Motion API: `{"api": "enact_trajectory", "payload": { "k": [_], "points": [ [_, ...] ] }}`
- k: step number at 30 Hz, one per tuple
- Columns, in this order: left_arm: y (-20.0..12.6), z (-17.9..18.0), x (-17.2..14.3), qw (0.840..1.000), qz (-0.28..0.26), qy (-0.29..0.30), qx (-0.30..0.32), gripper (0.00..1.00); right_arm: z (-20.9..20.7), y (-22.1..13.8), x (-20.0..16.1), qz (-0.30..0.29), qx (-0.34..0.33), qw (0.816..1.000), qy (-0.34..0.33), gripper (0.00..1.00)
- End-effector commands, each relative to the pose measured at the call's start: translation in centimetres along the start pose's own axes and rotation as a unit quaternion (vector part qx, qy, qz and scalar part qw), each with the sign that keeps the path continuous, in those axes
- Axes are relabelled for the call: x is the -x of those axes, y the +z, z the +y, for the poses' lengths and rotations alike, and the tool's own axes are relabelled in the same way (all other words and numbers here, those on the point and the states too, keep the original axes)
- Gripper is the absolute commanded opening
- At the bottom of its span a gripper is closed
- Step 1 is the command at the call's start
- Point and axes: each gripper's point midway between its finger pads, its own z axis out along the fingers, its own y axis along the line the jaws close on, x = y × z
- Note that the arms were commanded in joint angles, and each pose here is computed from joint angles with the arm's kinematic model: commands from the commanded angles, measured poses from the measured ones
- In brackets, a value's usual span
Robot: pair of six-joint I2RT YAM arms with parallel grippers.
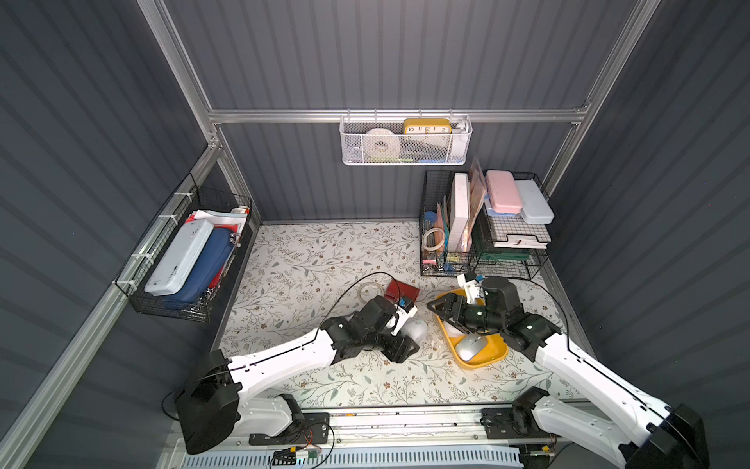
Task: Put the mouse in the storage box
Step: Pick up the mouse from the center of the board.
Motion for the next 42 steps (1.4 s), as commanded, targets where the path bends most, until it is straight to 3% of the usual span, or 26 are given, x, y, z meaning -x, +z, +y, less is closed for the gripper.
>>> {"api": "enact_trajectory", "payload": {
  "k": [1, 14, 33, 37, 42],
  "points": [
    [-0.7, -1.0, 1.1, 0.999, -0.025, 0.02, -0.019, 0.49, 2.3, 1.0, -0.7, 0.017, 0.032, 0.999, -0.001, 0.78],
    [-0.6, -0.1, 0.8, 1.0, -0.026, 0.013, 0.005, 0.48, 3.2, 3.3, -5.7, 0.09, 0.037, 0.995, -0.013, 0.71],
    [-1.1, 0.0, 0.7, 0.999, -0.035, 0.011, 0.007, 0.5, 2.7, 5.2, -7.5, 0.124, 0.039, 0.991, -0.004, 0.42],
    [-1.1, 0.3, 0.6, 0.999, -0.034, 0.008, 0.016, 0.72, 3.0, 5.1, -7.2, 0.115, 0.043, 0.992, -0.008, 0.33],
    [-1.1, 0.7, 0.4, 0.999, -0.031, 0.007, 0.027, 0.99, 3.1, 5.0, -6.2, 0.093, 0.03, 0.995, -0.025, 0.31]
  ]
}}
